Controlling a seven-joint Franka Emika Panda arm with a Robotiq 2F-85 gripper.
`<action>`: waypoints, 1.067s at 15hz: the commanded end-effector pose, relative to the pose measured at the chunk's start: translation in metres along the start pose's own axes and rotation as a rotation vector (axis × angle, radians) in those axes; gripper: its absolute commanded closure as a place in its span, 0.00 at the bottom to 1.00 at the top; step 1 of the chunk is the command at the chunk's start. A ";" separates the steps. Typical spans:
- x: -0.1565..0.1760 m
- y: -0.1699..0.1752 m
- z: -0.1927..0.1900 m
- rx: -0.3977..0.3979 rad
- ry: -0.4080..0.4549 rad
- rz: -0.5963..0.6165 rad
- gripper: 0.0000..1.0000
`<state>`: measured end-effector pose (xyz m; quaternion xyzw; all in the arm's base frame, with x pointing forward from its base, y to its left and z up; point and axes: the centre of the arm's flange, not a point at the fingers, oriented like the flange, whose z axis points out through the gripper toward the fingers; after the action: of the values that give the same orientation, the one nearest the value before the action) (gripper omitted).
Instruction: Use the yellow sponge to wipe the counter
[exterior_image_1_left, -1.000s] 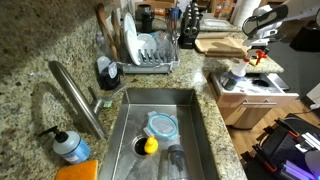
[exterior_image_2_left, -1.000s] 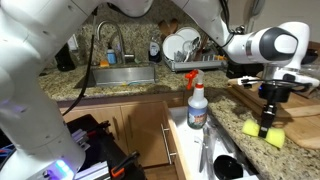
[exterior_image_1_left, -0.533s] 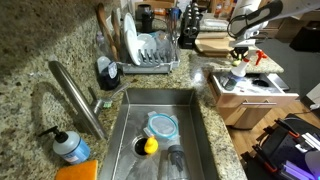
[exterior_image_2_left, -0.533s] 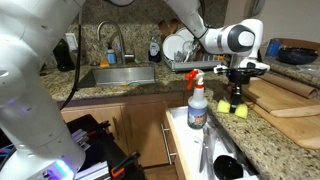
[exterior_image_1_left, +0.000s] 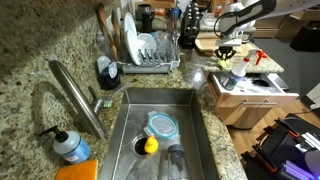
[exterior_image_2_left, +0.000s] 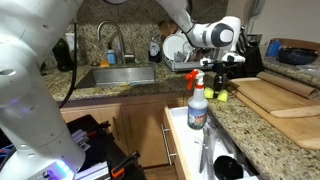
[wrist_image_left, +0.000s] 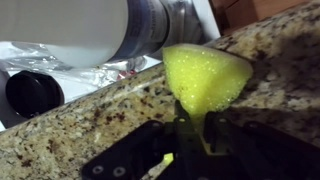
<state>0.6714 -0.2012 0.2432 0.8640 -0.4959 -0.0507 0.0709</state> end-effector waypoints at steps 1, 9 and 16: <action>0.024 -0.022 -0.001 0.074 -0.008 0.024 0.96; 0.050 0.008 -0.001 0.202 0.066 0.145 0.38; 0.072 0.091 -0.036 0.091 0.073 0.196 0.00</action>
<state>0.6758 -0.2961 0.2653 0.8124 -0.5813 0.0272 0.0378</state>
